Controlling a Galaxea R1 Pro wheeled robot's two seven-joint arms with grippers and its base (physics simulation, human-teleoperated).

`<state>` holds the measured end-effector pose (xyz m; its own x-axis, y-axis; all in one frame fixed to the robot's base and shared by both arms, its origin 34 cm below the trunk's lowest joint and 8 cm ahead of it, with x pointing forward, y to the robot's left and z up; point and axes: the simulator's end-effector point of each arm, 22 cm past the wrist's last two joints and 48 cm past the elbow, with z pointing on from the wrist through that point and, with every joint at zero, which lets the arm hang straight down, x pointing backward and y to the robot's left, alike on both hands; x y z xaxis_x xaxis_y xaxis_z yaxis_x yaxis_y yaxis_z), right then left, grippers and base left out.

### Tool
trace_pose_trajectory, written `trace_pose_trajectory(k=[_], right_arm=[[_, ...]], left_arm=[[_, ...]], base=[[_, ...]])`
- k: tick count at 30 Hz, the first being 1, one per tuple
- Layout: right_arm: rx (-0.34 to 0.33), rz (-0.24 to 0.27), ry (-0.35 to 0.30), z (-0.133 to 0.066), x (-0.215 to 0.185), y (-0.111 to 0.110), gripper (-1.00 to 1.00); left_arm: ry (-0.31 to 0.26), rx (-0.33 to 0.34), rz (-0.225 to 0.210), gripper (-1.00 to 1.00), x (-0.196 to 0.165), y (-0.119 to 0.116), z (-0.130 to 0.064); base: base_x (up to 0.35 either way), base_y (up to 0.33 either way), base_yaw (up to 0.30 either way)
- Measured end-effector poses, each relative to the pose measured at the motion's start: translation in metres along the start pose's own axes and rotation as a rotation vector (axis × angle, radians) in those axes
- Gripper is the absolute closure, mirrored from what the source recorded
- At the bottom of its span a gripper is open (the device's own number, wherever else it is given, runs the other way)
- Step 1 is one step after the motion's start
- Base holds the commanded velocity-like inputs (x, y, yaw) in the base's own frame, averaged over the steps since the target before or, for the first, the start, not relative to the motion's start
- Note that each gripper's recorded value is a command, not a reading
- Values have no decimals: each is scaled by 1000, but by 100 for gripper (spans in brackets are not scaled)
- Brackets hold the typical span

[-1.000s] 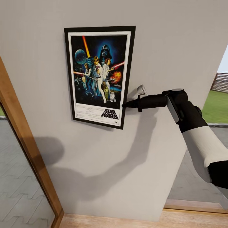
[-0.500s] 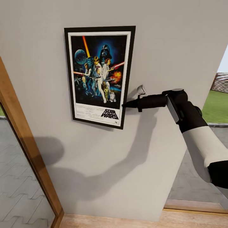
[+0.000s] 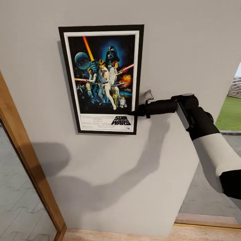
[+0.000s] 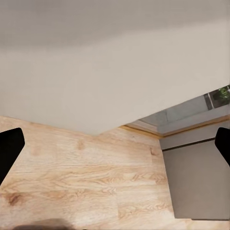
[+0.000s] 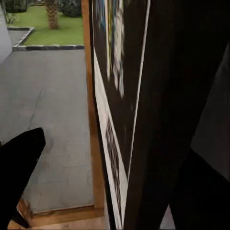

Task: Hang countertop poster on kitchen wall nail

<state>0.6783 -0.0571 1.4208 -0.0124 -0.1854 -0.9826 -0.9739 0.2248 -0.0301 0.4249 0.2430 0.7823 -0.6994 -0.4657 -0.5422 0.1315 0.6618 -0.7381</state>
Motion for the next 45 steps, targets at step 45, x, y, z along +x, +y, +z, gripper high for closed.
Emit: trace_pose_trajectory(k=[45], right_arm=[[-50,184,-118,-6,228,90,-100]], left_arm=[[-2,-12,9,-100,-5,7,-5]], base=[[-112,0,0]])
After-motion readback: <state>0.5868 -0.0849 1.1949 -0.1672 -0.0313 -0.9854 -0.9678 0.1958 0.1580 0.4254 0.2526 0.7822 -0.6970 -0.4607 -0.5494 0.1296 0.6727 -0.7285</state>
